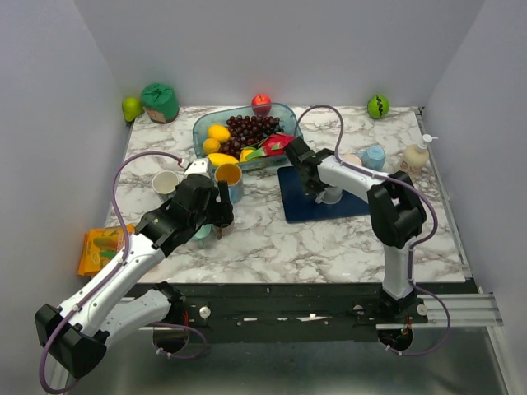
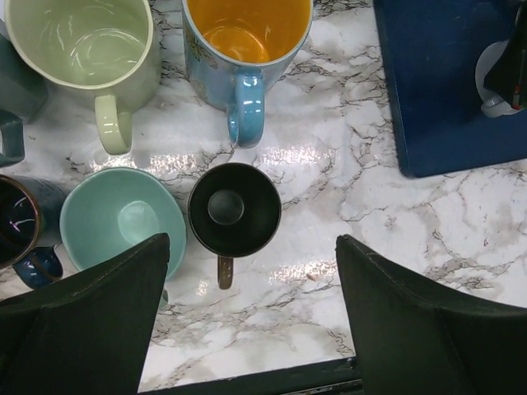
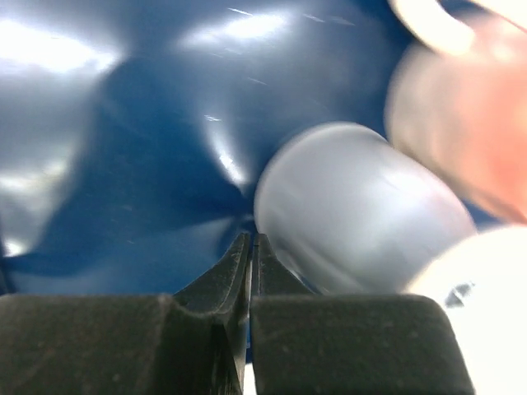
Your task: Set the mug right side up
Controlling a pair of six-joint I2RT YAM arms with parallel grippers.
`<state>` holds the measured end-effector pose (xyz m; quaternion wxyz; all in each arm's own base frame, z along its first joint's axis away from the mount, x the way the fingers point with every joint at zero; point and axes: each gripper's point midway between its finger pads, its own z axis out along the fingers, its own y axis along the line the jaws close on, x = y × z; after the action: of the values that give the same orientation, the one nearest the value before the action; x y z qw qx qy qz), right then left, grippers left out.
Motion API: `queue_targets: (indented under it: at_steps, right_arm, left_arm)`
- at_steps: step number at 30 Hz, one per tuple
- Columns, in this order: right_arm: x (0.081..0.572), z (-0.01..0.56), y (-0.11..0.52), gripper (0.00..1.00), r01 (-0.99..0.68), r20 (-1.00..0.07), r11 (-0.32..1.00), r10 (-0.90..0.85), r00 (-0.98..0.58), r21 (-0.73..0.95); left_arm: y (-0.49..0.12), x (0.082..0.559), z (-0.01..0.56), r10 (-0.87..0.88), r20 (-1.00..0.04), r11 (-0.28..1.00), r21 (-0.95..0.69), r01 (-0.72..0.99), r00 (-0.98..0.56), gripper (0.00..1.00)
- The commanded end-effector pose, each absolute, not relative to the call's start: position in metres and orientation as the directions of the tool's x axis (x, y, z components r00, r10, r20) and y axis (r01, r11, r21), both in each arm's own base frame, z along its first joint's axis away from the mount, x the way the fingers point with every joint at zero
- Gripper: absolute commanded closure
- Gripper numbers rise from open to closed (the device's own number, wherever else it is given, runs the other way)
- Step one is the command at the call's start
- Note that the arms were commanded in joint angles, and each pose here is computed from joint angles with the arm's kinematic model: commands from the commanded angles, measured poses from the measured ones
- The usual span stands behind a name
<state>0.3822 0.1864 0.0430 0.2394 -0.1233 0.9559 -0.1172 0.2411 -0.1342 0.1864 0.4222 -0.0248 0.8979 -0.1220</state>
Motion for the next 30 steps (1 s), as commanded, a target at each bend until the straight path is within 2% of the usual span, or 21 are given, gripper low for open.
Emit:
queue_targets:
  at_steps: [1,7,8,11,17,22,30]
  right_arm:
    - [0.373,0.072,0.161,0.88,0.077,-0.522,0.953,-0.092,-0.848,-0.293]
    - [0.351,0.094,0.156,0.75,0.189,-0.595,0.968,0.055,-0.802,-0.165]
    - [0.349,0.098,0.155,0.67,0.203,-0.605,0.968,0.075,-0.793,-0.146]
    - [0.343,0.105,0.152,0.55,0.238,-0.624,0.966,0.123,-0.772,-0.104]
    - [0.340,0.098,0.143,0.51,0.307,-0.601,0.938,0.153,-0.785,-0.162]
    - [0.337,0.087,0.136,0.51,0.359,-0.589,0.911,0.179,-0.788,-0.203]
    - [0.349,0.071,0.142,0.53,0.351,-0.596,0.916,0.172,-0.784,-0.197]
  left_arm:
    - [-0.137,0.241,0.189,-0.172,-0.756,0.960,-0.273,0.066,-0.632,0.10]
    - [-0.137,0.242,0.189,-0.170,-0.755,0.960,-0.273,0.067,-0.634,0.10]
    - [-0.137,0.242,0.189,-0.170,-0.755,0.960,-0.273,0.067,-0.634,0.10]
    - [-0.137,0.242,0.189,-0.170,-0.755,0.960,-0.273,0.068,-0.633,0.10]
    - [-0.137,0.242,0.190,-0.173,-0.755,0.958,-0.278,0.070,-0.632,0.10]
    - [-0.139,0.241,0.193,-0.182,-0.758,0.952,-0.296,0.081,-0.626,0.09]
    - [-0.142,0.240,0.201,-0.192,-0.769,0.942,-0.318,0.104,-0.609,0.06]
